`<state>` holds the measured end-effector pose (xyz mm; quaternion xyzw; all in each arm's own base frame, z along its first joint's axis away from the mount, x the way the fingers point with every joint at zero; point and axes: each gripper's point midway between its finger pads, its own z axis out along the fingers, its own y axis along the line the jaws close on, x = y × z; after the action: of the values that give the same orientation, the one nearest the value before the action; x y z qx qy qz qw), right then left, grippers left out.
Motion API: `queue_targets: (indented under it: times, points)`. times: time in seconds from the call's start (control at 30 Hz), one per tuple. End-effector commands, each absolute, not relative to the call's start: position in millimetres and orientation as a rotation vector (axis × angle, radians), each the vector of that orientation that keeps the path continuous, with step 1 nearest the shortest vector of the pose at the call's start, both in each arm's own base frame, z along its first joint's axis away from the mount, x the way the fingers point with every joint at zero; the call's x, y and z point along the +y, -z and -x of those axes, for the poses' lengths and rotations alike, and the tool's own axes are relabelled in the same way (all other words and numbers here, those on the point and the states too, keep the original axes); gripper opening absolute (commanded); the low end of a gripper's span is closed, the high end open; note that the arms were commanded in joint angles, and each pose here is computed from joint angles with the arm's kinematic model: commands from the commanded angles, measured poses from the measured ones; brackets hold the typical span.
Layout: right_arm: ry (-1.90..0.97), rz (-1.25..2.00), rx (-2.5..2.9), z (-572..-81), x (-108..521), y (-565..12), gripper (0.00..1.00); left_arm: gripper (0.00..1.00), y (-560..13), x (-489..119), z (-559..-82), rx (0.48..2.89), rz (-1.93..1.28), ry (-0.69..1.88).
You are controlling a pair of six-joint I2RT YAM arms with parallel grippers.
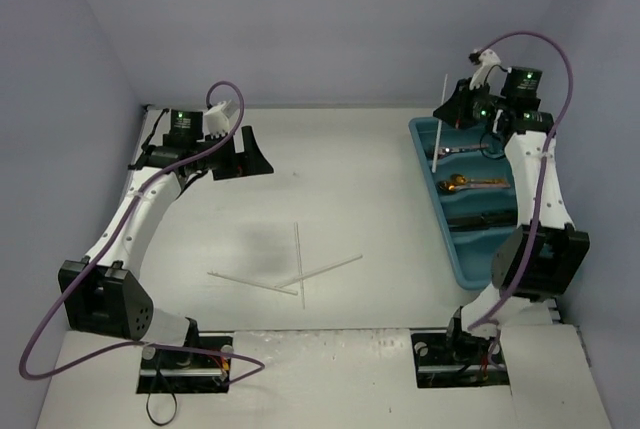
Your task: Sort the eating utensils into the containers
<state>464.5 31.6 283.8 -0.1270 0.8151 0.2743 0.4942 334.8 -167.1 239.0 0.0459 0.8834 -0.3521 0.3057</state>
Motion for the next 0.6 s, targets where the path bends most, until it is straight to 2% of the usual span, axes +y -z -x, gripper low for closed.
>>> queue_targets:
  times: [0.0, 0.03, 0.23, 0.37, 0.43, 0.57]
  points:
    - [-0.224, 0.686, 1.86, -439, 32, -315, 0.0, 0.84, -266, -164, -334, 2.228, -0.197, 0.88]
    - [-0.214, 0.684, 1.893, -432, 33, -310, 0.0, 0.84, -265, -162, -334, 2.231, -0.202, 0.869]
    - [0.071, 1.255, 1.934, -375, 14, -279, 0.0, 0.84, -248, -165, -326, 2.274, -0.282, 0.877]
    - [0.209, 1.74, 1.982, -307, -17, -243, 0.0, 0.84, -235, -165, -325, 2.308, -0.307, 0.876]
    - [0.255, 1.889, 2.037, -271, -35, -220, 0.0, 0.84, -230, -162, -328, 2.323, -0.292, 0.836]
    - [0.357, 2.125, 1.986, -231, -64, -197, 0.0, 0.84, -223, -148, -336, 2.35, -0.199, 0.689]
